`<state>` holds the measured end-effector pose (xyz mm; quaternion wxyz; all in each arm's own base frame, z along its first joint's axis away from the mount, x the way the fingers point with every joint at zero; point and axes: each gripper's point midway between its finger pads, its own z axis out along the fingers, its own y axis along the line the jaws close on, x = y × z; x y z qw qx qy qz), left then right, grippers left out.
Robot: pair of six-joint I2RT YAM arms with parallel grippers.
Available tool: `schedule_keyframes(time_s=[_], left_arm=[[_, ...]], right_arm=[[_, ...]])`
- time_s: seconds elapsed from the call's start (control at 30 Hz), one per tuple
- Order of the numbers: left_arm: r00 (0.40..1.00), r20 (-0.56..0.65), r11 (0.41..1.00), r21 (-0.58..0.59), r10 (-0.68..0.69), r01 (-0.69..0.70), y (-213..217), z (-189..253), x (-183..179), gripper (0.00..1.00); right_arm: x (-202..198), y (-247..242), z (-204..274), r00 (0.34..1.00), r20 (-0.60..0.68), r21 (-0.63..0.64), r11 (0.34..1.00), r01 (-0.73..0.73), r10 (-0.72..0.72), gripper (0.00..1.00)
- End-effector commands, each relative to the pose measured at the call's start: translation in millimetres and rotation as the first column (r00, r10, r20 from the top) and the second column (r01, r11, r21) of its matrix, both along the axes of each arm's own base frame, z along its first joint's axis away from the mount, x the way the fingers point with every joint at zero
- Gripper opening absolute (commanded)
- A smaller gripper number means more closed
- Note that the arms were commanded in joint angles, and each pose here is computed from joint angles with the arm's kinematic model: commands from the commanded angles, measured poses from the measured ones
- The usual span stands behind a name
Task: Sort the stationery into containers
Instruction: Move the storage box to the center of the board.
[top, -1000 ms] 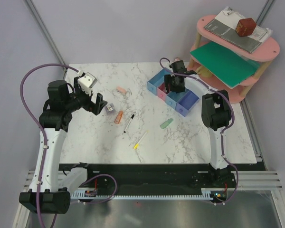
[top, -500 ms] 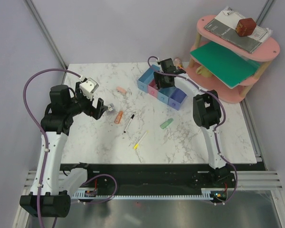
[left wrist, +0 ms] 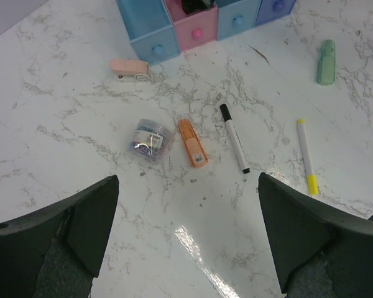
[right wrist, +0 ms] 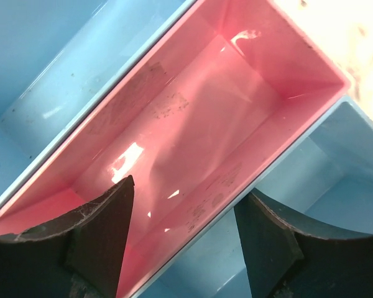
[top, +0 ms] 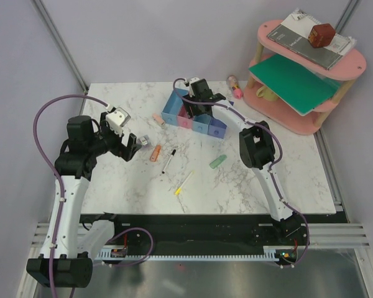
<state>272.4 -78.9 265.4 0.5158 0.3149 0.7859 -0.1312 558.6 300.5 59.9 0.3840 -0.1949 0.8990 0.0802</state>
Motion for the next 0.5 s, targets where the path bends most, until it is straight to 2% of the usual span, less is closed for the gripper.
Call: schedule_keyframes(time_s=[0.0,0.27,0.47], left_arm=[[0.999,0.031,0.999,0.018,-0.028,0.028,-0.9,1.6,-6.3,1.00],[0.999,0.030,0.999,0.017,-0.033,0.032,-1.6,-4.0,-13.3,1.00],[0.999,0.028,0.999,0.015,-0.034,0.033,-1.8,-7.2,-17.0,1.00]], right_arm=[[5.4,31.7,11.3,0.994,0.081,0.000,0.998,-0.068,0.068,0.72],[-6.0,60.9,4.9,0.981,0.117,-0.057,0.987,-0.150,0.156,0.73],[-7.3,64.1,14.8,0.977,0.145,-0.073,0.987,-0.145,0.154,0.73]])
